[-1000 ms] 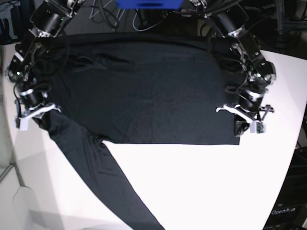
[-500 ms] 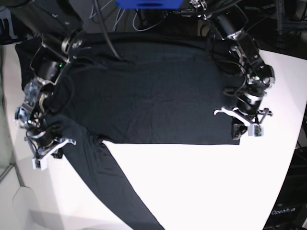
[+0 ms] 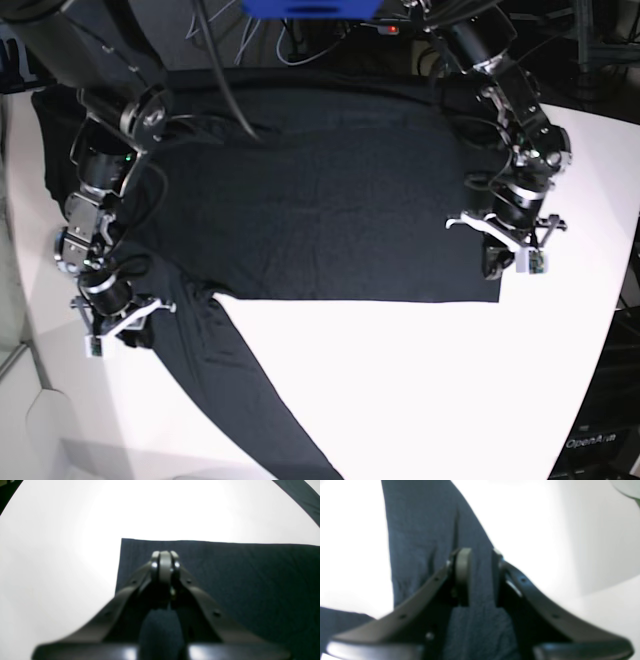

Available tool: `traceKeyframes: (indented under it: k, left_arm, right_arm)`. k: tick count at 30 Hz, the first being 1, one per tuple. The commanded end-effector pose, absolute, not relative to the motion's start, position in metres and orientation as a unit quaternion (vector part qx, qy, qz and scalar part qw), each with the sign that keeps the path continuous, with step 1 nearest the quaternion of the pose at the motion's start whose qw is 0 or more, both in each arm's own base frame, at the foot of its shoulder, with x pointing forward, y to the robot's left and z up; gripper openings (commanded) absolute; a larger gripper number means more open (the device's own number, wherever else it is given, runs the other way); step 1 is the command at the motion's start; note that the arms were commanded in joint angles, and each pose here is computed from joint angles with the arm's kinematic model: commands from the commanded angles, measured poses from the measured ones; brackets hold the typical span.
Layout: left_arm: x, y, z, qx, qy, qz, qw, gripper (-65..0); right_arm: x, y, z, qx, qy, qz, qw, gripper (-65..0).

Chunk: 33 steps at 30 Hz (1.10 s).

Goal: Fold the T-shirt properly
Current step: 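Grasp the shirt's side edges near the hem with both grippers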

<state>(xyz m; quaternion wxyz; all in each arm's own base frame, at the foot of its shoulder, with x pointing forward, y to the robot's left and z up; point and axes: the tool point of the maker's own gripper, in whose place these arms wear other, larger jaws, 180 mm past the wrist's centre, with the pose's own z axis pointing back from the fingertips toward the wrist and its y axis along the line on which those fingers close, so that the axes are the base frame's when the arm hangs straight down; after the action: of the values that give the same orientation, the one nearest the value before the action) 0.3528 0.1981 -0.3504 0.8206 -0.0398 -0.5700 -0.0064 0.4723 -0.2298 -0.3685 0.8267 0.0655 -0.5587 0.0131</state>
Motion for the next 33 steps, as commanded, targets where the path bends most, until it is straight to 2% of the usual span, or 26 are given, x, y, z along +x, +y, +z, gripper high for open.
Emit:
traceKeyframes:
  k: [1,10,14,21,27,33]
  left_arm:
    - [0.361,0.200,-0.331,-0.039,-0.598,-0.007,0.800,-64.6]
    - [0.356,0.200,-0.335,-0.039,-0.594,-0.007,0.804,-64.6]
    - [0.353,0.201,-0.338,-0.039,-0.591,-0.005,0.806,-64.6]
    - [0.350,0.202,-0.337,-0.036,-0.592,-0.006,0.805,-64.6]
    - [0.350,0.202,-0.337,-0.036,-0.592,-0.006,0.805,-64.7]
    - [0.346,0.202,-0.341,-0.036,-0.587,-0.006,0.808,-64.7]
  right_arm:
    - [0.491,-0.232,-0.338,0.066,-0.596,0.014,0.800,-46.0]
    - [0.504,-0.229,-0.337,0.042,-0.578,0.060,0.813,-33.5]
    - [0.503,-0.229,-0.343,0.030,-0.564,0.079,0.822,-29.8]
    - [0.499,-0.229,-0.352,0.023,-0.551,0.090,0.829,-28.1]
    - [0.485,-0.234,-0.382,0.038,-0.516,0.083,0.852,-28.1]
    - [0.476,-0.246,-0.411,-0.002,-0.491,0.066,0.869,-28.1]
